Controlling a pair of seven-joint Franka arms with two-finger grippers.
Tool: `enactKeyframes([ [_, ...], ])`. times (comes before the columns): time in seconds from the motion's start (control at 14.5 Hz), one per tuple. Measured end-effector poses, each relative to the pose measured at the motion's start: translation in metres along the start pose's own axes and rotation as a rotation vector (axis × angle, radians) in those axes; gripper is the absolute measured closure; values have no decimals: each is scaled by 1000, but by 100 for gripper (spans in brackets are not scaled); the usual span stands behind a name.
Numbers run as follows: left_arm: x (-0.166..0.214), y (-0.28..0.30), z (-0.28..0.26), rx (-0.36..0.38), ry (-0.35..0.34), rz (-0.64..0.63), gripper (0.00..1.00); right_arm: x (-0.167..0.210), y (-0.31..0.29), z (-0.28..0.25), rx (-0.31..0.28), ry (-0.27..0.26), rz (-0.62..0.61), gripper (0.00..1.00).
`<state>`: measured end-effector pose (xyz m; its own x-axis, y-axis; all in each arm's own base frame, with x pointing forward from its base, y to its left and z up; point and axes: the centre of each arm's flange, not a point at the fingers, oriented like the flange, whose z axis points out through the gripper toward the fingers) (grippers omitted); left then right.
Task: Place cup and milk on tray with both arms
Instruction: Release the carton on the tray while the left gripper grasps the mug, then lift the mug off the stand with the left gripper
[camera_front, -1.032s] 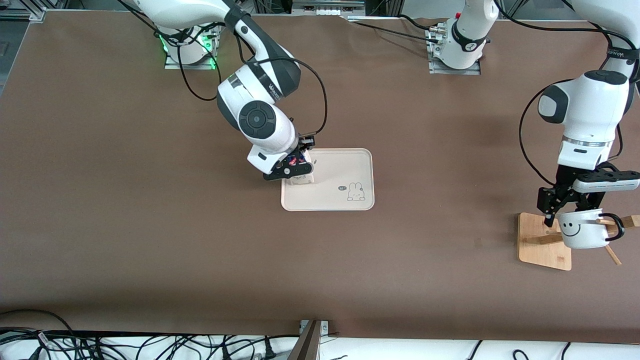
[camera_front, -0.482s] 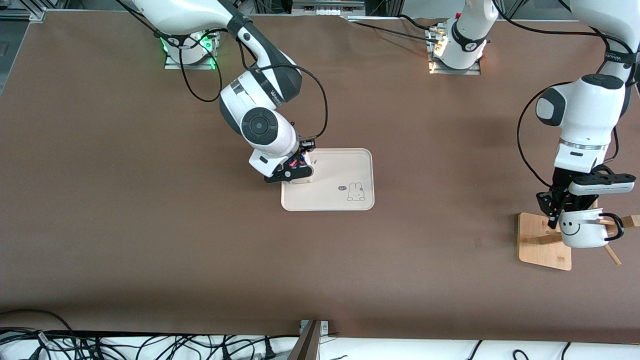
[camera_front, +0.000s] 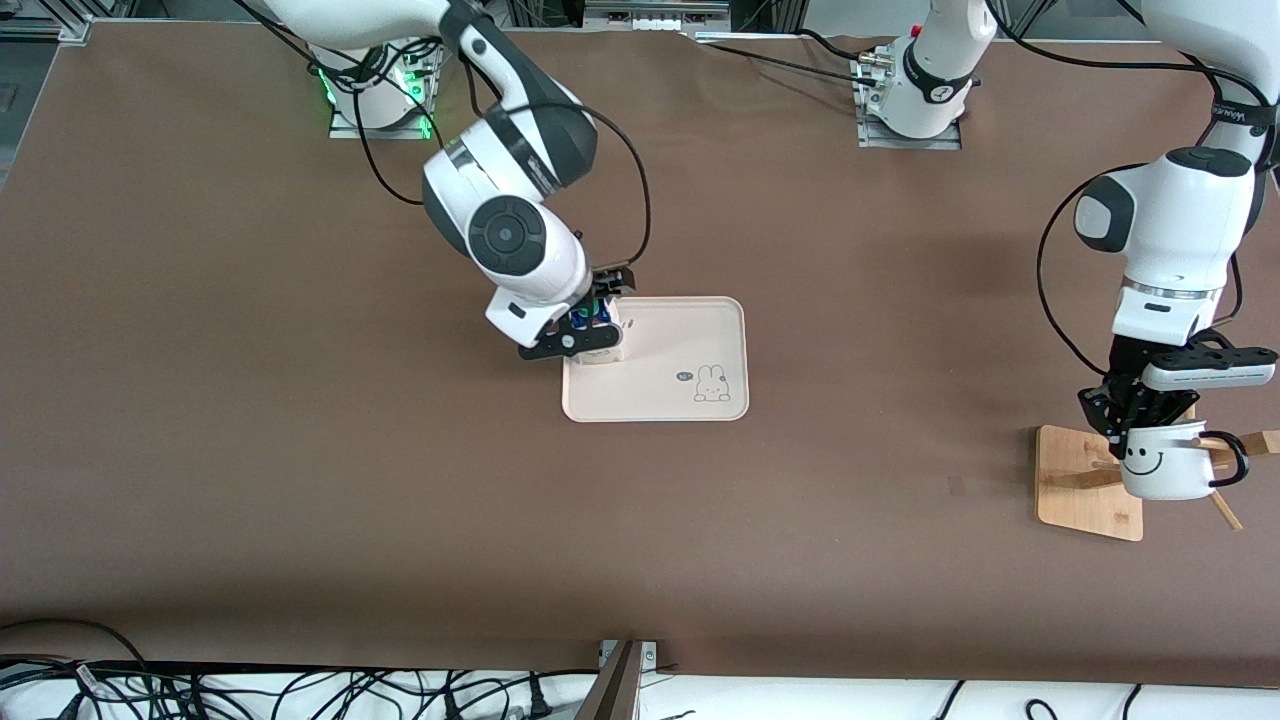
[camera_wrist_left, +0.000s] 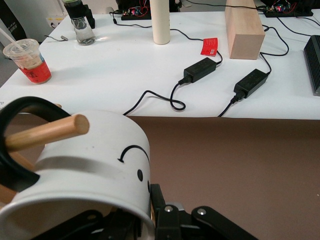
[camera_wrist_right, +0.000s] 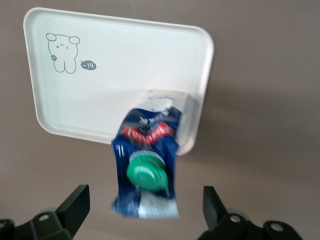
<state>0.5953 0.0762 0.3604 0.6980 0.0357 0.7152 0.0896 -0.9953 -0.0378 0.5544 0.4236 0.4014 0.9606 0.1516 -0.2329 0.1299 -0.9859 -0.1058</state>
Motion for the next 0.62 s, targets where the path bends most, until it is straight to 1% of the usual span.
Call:
enactKeyframes([
  [0.07,0,0,0,0,1,0,91,-4,11,-36,-13,3,15,0],
  [0.14,1,1,-1,-2,3,2,91,-9,28,-79,-20,23,38,0],
  [0.21,3,4,-3,-5,6,5,91,-17,51,-124,-26,56,73,0],
  [0.34,9,17,-9,-20,20,20,91,-36,121,-202,-41,118,184,0],
  [0.41,12,26,-13,-31,30,29,91,-45,163,-229,-53,130,236,0],
  [0.48,16,34,-18,-41,38,38,91,-53,206,-246,-69,122,283,0],
  [0.62,20,49,-26,-60,50,55,91,-60,283,-259,-96,87,371,0],
])
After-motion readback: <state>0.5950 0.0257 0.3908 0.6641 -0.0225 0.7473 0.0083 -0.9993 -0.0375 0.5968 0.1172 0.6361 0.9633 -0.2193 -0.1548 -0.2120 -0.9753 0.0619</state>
